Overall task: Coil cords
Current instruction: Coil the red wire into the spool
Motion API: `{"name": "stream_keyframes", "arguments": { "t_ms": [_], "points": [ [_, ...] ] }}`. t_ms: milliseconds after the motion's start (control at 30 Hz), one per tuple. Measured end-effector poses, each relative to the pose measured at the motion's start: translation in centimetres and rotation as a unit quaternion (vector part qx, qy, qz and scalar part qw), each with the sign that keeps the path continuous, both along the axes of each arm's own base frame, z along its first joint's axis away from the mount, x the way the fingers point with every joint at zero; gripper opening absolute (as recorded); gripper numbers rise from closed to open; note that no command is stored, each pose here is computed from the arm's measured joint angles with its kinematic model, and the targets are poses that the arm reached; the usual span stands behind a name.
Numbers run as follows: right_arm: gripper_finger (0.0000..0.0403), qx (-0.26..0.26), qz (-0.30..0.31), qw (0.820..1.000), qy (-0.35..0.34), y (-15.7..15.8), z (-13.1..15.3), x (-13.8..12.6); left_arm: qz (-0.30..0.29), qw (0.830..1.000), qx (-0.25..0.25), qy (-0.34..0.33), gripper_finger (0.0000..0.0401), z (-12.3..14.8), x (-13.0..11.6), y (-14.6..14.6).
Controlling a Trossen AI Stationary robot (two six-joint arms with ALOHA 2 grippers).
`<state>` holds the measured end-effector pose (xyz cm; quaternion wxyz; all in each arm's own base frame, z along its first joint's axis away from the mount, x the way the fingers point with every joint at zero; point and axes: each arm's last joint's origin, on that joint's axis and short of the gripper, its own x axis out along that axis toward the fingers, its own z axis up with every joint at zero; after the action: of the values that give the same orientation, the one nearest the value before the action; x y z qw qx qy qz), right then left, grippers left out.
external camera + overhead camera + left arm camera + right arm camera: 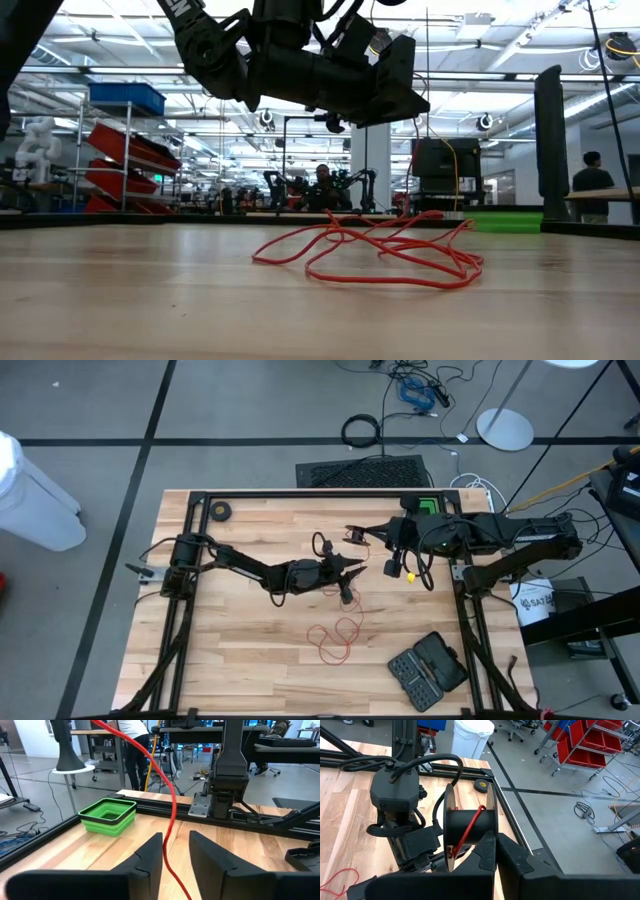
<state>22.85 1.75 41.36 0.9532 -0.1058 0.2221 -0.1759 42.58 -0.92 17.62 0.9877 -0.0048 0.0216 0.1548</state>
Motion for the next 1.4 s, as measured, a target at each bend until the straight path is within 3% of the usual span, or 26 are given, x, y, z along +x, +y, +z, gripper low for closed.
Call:
{"name": "stream_keyframes", "arguments": {
  "t_ms": [433, 800, 1133, 1400],
  "points": [
    [0.0000, 0.000, 0.000, 1.000, 0.001, 0.0, 0.0, 0.0, -0.003, 1.000, 0.000, 0.000, 0.0008, 0.0, 0.0, -0.3],
    [0.0000, 0.000, 0.000, 1.000, 0.002, 0.0, 0.0, 0.0, -0.011, 1.000, -0.004, -0.021, 0.0003, 0.4, 0.0, -0.8],
    [0.0000, 0.019, -0.007, 0.999, -0.039, 0.1, 0.3, 1.0, -0.035, 0.996, -0.013, -0.083, 0.0001, 3.7, 1.5, -1.5],
    [0.0000, 0.006, -0.030, 0.999, -0.040, -0.1, -0.6, 3.1, -0.034, 0.993, 0.011, -0.114, 0.0001, 6.1, 2.4, -1.7]
  ]
}}
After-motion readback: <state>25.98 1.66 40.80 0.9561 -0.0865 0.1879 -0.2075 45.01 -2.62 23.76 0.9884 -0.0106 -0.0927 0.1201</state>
